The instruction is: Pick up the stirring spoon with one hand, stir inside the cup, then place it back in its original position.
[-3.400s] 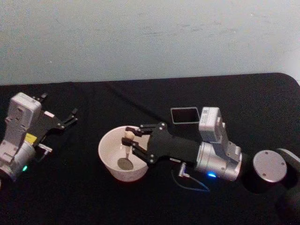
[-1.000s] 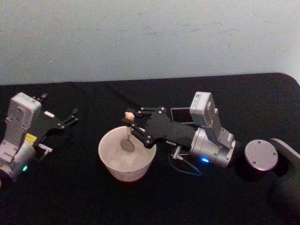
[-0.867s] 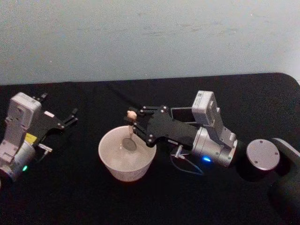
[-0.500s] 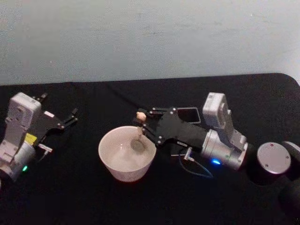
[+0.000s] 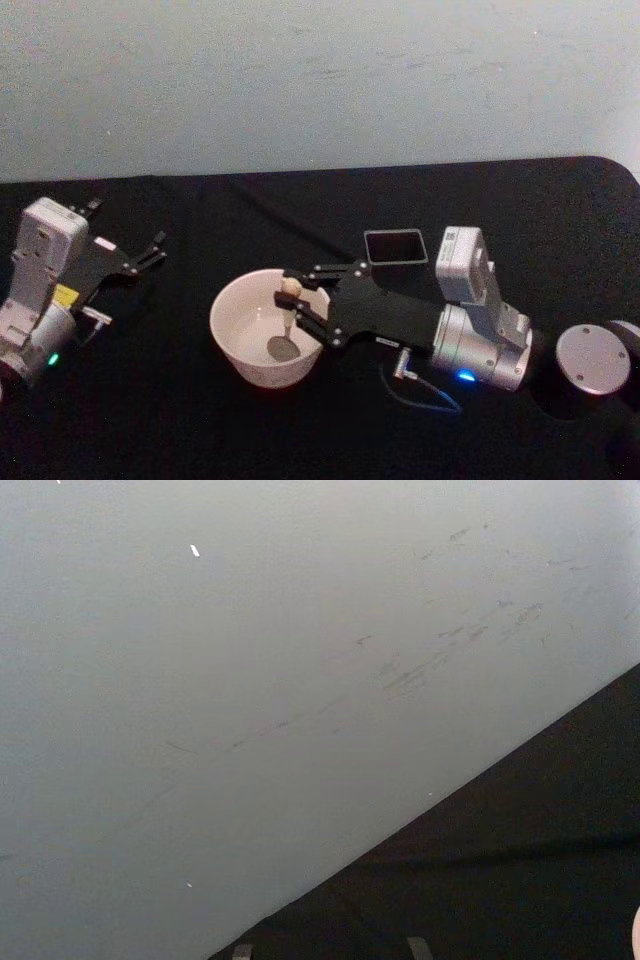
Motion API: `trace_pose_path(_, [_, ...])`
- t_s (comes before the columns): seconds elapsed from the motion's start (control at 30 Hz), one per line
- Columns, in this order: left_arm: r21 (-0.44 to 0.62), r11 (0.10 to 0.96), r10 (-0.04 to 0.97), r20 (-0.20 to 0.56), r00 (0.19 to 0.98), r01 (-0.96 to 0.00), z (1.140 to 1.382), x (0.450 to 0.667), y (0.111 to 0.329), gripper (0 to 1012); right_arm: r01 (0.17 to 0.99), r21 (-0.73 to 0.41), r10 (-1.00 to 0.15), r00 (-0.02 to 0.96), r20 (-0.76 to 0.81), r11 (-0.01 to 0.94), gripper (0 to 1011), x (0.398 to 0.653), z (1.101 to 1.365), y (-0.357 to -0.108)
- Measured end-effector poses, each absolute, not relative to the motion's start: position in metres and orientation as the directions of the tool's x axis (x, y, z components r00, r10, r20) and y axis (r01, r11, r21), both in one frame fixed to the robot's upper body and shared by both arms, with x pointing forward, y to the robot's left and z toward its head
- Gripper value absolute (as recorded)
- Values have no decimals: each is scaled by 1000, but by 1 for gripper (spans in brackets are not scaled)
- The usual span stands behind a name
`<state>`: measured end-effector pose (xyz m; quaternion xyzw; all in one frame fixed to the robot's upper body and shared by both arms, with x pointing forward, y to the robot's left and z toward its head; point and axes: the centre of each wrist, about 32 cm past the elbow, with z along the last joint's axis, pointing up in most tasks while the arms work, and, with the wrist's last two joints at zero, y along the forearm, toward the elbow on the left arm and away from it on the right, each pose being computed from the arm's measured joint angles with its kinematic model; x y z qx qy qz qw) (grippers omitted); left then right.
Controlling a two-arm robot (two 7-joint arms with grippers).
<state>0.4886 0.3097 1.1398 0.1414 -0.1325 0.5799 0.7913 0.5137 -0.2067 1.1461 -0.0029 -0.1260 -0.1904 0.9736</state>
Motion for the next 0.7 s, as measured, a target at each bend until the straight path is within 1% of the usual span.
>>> trace_pose_path(0.17, [70,287,880,374,292,-955,1140,489,310,1001,353,52,-355,903,241,934,212,514,1147,-197])
trace_pose_path(0.33, [70,287,880,374,292,-955,1140,489,310,1001,359,67,-365,899,242,931,213,519,1149,-189])
trace_pose_path(0.5, [70,287,880,374,292,-955,1140,489,310,1001,386,80,-393,884,252,919,212,530,1151,-181])
trace_pose_path(0.7, [70,287,880,374,292,-955,1140,489,310,1001,424,71,-427,865,263,903,212,539,1150,-183])
